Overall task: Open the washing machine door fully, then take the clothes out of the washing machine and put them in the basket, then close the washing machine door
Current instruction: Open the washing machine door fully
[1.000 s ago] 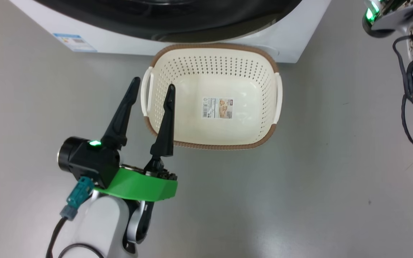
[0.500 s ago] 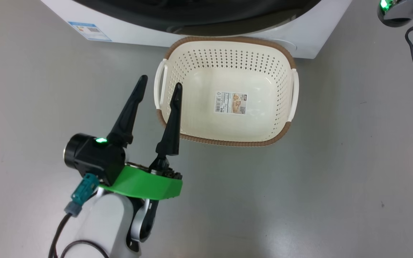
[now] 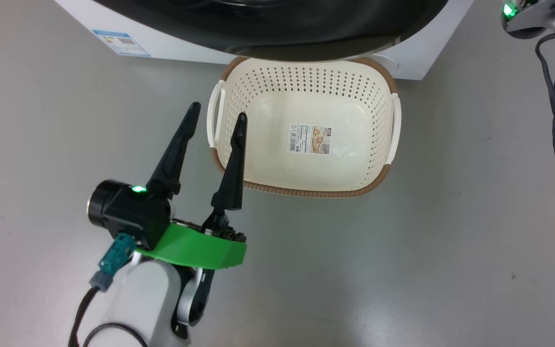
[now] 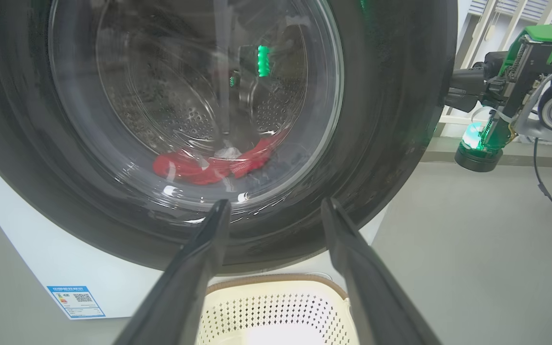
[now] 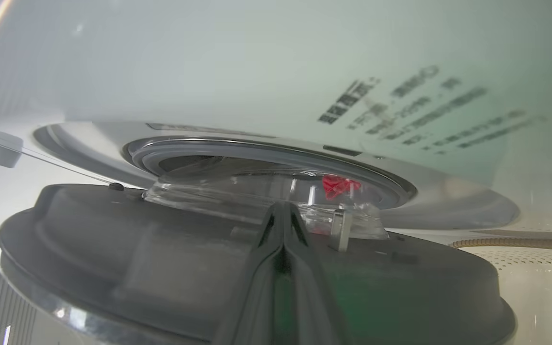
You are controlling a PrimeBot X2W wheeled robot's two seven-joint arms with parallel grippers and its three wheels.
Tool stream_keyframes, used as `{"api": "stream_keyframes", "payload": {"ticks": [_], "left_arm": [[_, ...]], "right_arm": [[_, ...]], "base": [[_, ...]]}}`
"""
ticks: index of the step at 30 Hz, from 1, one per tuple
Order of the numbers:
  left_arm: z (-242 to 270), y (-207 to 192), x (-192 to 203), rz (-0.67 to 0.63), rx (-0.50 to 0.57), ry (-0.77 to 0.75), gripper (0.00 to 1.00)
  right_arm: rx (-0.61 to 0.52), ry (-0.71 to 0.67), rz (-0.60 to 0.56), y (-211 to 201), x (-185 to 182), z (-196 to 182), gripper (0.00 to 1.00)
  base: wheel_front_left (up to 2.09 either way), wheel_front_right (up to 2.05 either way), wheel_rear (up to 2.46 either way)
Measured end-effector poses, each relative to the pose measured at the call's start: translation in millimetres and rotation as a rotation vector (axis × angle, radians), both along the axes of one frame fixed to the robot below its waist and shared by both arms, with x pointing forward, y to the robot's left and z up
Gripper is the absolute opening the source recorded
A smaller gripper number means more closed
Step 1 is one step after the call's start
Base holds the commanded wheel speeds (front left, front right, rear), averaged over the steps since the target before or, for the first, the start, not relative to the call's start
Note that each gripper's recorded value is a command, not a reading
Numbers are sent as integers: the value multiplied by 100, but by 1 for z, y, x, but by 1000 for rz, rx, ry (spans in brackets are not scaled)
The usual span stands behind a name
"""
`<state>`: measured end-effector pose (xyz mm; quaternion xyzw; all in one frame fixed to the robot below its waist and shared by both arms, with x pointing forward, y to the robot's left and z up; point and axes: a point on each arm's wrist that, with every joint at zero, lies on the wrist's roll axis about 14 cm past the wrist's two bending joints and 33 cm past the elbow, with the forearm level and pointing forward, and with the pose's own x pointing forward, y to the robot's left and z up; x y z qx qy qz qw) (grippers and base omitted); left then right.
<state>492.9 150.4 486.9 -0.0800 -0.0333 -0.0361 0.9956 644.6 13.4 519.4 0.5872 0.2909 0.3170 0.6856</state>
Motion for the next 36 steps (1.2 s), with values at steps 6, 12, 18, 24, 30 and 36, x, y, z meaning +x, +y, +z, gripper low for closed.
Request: {"api": "stream_keyframes", "payload": {"ticks": [6,12,18,24,30,36], "left_arm": [[-3,-5,3,-12,-1,3,100],[-1,-5,5,-8,-5,-3,100],[3,-5,6,-6,-14,-15,100],[4,-7,0,-1,-20,-12,100],[8,-7,-3,8,-22,-18,100],[15,-7,-5,8,-22,-33,100]], "right_arm": [[-32,-6,29,5,-7,-2,0],[-43,-6,45,6,-15,-3,0],[-60,0,76,11,-30,-7,0],[-78,13,116,19,-50,-11,0],[-86,4,138,22,-62,-6,0],[-100,-7,154,24,-72,-2,0]], "base": [[0,0,0],[0,0,0],[0,0,0],[0,0,0],[0,0,0],[0,0,0]]}}
